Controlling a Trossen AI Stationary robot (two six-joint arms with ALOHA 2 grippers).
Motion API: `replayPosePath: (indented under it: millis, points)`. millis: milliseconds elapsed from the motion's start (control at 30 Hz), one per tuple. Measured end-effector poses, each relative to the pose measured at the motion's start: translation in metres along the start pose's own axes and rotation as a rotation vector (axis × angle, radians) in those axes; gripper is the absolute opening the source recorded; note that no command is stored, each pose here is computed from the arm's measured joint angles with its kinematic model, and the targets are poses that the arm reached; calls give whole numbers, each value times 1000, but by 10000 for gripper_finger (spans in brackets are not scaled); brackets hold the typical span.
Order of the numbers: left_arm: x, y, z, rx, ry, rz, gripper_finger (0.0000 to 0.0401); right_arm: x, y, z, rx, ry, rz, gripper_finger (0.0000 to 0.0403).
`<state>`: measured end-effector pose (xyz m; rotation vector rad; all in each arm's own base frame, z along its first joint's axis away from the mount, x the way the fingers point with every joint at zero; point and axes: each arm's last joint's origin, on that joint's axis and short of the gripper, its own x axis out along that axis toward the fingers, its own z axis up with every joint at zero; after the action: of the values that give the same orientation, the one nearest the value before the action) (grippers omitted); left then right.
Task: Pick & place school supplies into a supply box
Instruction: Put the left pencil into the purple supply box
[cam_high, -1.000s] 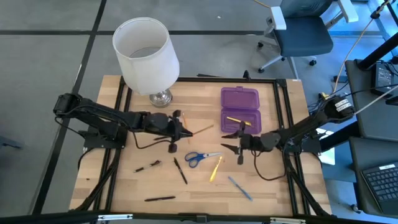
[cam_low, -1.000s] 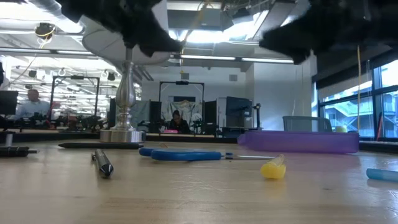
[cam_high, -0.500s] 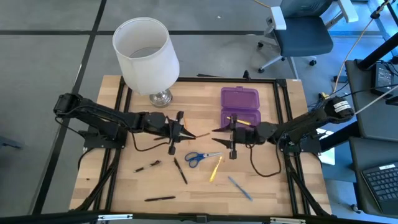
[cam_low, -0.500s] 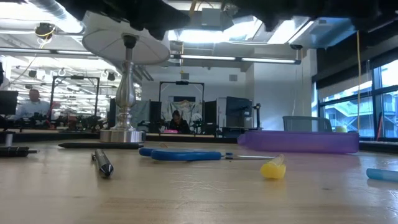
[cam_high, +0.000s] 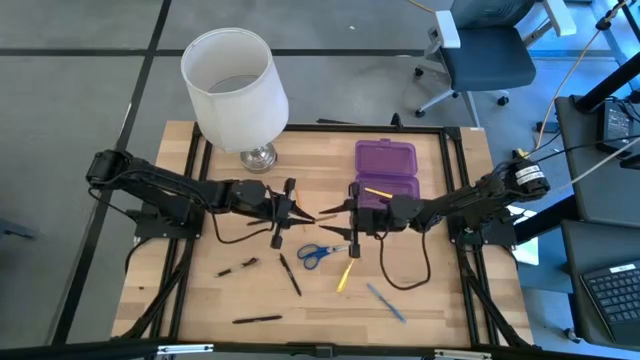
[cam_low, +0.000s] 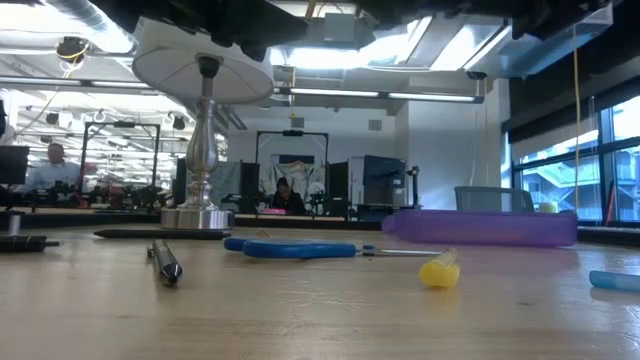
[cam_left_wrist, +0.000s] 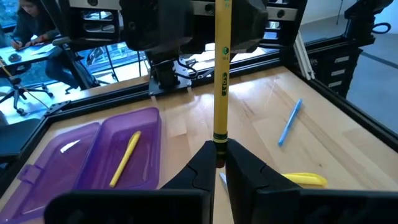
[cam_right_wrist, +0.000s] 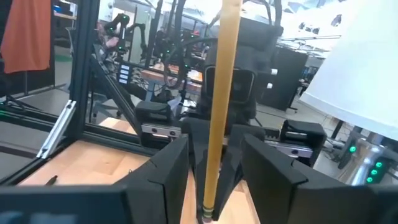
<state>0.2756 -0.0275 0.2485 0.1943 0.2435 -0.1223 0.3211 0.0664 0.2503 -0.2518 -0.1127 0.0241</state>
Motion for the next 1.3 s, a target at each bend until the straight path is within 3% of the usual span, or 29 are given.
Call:
replayPosePath:
  millis: [200, 667, 933, 1100, 1300]
  points:
    - [0, 0, 0, 0, 1, 0, 12, 0, -1, 3, 8, -24, -6, 135]
    - [0, 0, -2, 1, 17, -2, 13, 0, 1, 3, 9, -39, 57, 18]
    - [0, 0, -3, -3, 31, -3, 18, 0, 1, 2, 10, -32, 63, 25]
    - [0, 0, -8, 11, 83, 11, 46, 0, 1, 2, 9, -22, 43, 21]
    - [-2, 3, -16, 44, 189, 151, 98, -1, 0, 2, 12, -11, 18, 22]
